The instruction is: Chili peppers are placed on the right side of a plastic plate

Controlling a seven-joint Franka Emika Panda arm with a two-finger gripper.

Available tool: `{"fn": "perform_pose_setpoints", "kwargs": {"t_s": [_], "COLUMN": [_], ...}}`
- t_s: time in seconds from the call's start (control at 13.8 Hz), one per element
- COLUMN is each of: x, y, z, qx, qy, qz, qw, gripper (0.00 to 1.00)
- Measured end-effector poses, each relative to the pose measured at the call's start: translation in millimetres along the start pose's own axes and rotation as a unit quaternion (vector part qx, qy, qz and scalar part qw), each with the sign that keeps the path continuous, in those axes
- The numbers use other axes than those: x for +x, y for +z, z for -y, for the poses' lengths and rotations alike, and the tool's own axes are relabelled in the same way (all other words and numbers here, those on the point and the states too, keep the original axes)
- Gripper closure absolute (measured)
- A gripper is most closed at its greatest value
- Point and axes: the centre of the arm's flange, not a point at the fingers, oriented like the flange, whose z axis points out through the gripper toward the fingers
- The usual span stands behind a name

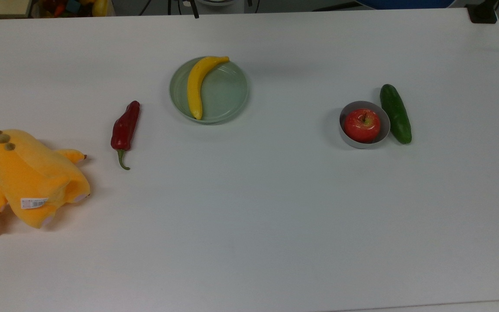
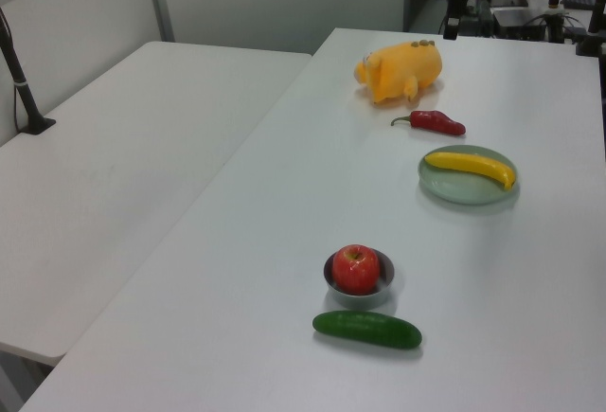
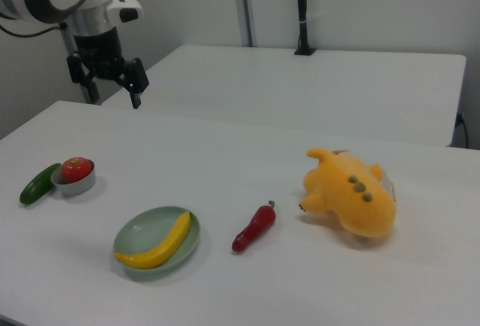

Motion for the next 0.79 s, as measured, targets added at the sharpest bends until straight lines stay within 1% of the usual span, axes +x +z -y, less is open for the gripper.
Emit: {"fn": "perform_pose_setpoints", "kwargs": {"t_s": [0.79], "x": [-1.0], "y": [6.8], "z": [-1.0], "qx": [0.001], "qy": [-0.003], "qz": [0.007], "qw": [1.0000], "gripper": [0.00]}}
